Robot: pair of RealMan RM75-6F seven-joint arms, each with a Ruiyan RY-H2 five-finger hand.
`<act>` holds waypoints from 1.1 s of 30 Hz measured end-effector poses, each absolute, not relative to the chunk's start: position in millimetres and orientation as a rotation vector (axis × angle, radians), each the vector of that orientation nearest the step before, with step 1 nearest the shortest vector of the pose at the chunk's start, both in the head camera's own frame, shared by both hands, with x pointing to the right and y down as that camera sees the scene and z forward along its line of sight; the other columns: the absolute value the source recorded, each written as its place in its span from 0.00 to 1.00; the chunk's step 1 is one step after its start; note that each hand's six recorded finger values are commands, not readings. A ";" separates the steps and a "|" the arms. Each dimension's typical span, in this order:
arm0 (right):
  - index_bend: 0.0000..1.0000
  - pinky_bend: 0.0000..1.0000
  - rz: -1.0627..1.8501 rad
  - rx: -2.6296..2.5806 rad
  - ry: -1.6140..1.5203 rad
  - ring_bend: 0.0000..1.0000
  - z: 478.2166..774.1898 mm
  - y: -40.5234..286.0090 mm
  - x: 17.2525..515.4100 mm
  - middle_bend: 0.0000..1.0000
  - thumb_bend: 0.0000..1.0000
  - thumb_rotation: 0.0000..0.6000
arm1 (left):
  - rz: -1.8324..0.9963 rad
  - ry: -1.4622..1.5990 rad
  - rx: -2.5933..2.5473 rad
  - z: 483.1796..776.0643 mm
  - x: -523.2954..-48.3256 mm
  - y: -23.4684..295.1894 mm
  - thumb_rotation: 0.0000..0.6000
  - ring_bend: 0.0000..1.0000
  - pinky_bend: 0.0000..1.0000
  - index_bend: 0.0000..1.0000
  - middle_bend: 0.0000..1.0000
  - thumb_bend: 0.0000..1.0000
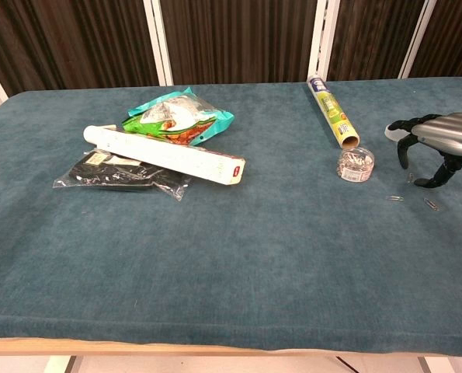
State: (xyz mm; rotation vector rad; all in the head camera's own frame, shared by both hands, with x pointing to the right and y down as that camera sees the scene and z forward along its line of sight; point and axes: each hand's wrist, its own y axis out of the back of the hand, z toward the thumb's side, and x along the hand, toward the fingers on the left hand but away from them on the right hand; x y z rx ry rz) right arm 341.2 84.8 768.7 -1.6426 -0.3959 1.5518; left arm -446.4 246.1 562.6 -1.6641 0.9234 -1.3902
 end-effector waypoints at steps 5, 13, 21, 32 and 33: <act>0.49 0.00 1.561 -1.638 -0.396 0.00 769.5 84.4 344.1 0.03 0.24 1.00 | -1.397 0.915 -1.673 564.6 -445.5 245.0 1.00 0.00 0.05 0.00 0.04 0.44; 0.50 0.00 1.571 -1.642 -0.380 0.00 774.3 85.1 342.8 0.04 0.24 1.00 | -1.408 0.911 -1.671 566.5 -445.8 244.4 1.00 0.00 0.05 0.00 0.04 0.43; 0.53 0.00 1.564 -1.646 -0.368 0.00 777.4 85.8 338.3 0.05 0.29 1.00 | -1.409 0.917 -1.668 565.5 -446.8 244.3 1.00 0.00 0.05 0.00 0.04 0.43; 0.66 0.00 1.567 -1.639 -0.363 0.00 778.6 87.8 341.0 0.11 0.31 1.00 | -1.403 0.921 -1.670 563.8 -447.3 244.7 1.00 0.00 0.05 0.00 0.04 0.43; 0.65 0.00 1.564 -1.640 -0.366 0.00 778.1 87.4 340.7 0.11 0.31 1.00 | -1.404 0.921 -1.669 563.8 -447.4 244.7 1.00 0.00 0.05 0.00 0.04 0.43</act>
